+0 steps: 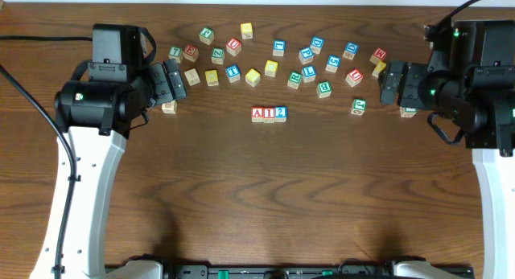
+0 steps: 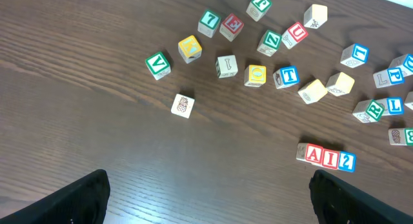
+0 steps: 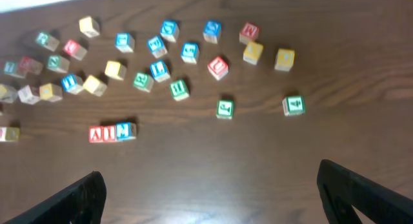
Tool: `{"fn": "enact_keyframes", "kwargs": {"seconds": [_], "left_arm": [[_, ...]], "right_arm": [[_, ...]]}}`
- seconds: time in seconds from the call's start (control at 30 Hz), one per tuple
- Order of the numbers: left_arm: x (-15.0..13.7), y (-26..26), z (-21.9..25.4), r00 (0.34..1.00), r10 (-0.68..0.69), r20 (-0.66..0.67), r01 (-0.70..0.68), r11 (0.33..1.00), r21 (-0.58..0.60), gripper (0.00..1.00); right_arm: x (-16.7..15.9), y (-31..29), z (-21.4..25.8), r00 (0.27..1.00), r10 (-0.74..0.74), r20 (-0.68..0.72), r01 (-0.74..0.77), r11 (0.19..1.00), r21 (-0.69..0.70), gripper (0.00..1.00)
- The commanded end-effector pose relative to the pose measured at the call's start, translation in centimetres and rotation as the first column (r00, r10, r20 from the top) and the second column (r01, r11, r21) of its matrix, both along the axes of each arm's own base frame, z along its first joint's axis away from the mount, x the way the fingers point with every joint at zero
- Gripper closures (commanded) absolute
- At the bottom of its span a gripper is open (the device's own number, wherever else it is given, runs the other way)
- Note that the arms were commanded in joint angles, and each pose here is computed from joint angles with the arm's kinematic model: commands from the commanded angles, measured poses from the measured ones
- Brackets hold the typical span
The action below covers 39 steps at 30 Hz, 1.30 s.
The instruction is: Spell out AI2
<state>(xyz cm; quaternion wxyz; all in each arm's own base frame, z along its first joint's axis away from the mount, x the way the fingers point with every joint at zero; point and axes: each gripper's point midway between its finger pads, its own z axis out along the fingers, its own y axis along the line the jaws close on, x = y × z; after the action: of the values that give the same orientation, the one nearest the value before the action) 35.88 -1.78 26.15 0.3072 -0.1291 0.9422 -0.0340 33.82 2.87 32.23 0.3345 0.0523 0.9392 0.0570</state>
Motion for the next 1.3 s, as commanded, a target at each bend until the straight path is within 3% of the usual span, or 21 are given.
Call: {"fn": "enact_keyframes", "kwargs": {"seconds": [0.0, 0.27, 0.7, 1.07, 1.27], "left_arm": [[0.2, 0.4, 0.4, 1.000, 0.007, 0.007, -0.007, 1.000, 0.010, 0.02], [0.2, 0.4, 0.4, 1.000, 0.007, 0.007, -0.007, 1.000, 0.010, 0.02], [0.2, 0.4, 0.4, 1.000, 0.007, 0.007, -0.007, 1.000, 0.010, 0.02], [0.2, 0.4, 0.4, 1.000, 0.007, 0.007, -0.007, 1.000, 0.010, 0.02], [0.2, 0.4, 0.4, 1.000, 0.007, 0.007, -0.007, 1.000, 0.010, 0.02]], "right_arm": [[0.8, -0.4, 0.5, 0.998, 0.017, 0.060, -0.015, 0.999, -0.033, 0.01], [0.8, -0.4, -0.2, 0.950, 0.077, 0.303, -0.052, 0.995, -0.089, 0.01], [-6.8, -0.8, -7.5, 0.785, 0.067, 0.616, -0.028, 0.997, -0.073, 0.01], [-9.2, -0.8, -13.4, 0.663, 0.063, 0.746, -0.021, 0.998, -0.065, 0.01], [-9.1, -0.8, -15.3, 0.649, 0.062, 0.759, -0.020, 0.998, -0.064, 0.01]]}}
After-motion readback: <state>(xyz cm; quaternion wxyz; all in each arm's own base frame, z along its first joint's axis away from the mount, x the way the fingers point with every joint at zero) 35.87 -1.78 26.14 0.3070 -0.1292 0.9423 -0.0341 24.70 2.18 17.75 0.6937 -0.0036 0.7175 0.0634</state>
